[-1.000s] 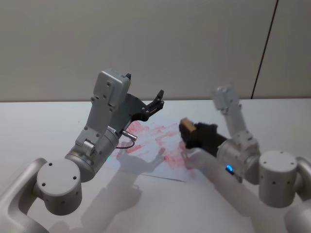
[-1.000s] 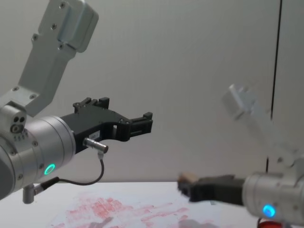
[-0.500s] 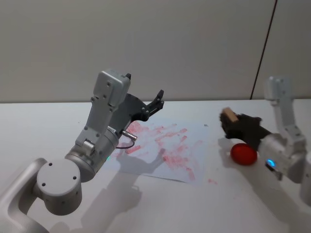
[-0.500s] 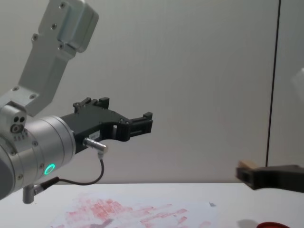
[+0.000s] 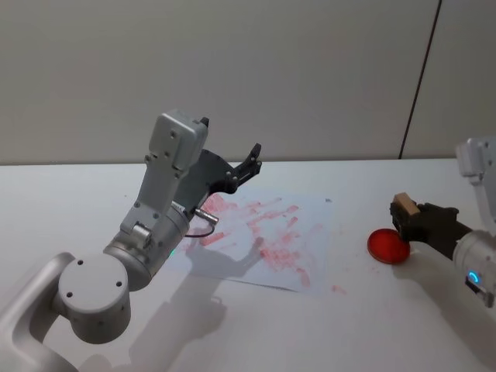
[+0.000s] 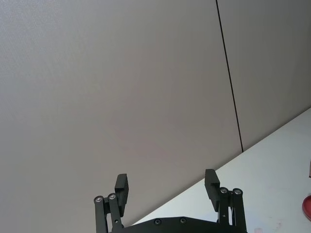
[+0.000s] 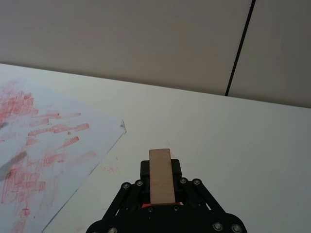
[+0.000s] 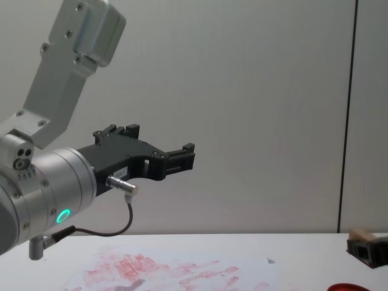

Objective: Use the one hand to pick up the stamp and affix it onto the A4 paper.

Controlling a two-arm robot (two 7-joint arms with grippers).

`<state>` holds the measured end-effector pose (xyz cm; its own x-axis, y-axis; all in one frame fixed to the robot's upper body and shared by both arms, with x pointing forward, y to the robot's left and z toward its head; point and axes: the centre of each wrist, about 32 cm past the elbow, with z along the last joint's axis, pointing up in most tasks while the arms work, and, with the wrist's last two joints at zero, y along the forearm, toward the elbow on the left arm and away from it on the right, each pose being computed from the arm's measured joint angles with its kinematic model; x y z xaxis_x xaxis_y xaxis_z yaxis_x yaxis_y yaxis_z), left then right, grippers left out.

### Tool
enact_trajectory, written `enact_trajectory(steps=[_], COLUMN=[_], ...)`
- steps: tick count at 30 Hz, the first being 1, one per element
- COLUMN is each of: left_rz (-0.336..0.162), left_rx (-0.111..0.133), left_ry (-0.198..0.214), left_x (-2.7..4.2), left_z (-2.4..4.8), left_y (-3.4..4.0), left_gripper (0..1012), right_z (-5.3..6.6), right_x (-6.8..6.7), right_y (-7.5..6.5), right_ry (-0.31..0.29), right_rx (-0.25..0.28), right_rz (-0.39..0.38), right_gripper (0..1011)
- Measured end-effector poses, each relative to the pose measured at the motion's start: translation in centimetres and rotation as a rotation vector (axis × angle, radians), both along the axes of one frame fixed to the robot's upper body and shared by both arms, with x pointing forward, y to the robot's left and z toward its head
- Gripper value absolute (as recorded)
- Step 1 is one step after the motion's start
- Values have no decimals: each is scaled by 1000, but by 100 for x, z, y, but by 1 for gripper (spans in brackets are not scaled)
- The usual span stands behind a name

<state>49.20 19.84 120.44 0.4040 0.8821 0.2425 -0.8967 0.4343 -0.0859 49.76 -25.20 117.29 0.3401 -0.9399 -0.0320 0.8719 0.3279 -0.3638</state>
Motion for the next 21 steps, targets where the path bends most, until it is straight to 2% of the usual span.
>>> enact_trajectory(steps=[9,21], left_rz=[0,0], left_rx=[0,0], left_ry=[0,0], left_x=[0,0], left_z=[0,0], left_y=[0,0], left_gripper=[1001,1001], right_z=[-33,-113], right_x=[-13,7], right_y=[-44,-12], right_ry=[33,60], right_rx=[-23,-53], right_rz=[5,25], right_gripper=[220,220])
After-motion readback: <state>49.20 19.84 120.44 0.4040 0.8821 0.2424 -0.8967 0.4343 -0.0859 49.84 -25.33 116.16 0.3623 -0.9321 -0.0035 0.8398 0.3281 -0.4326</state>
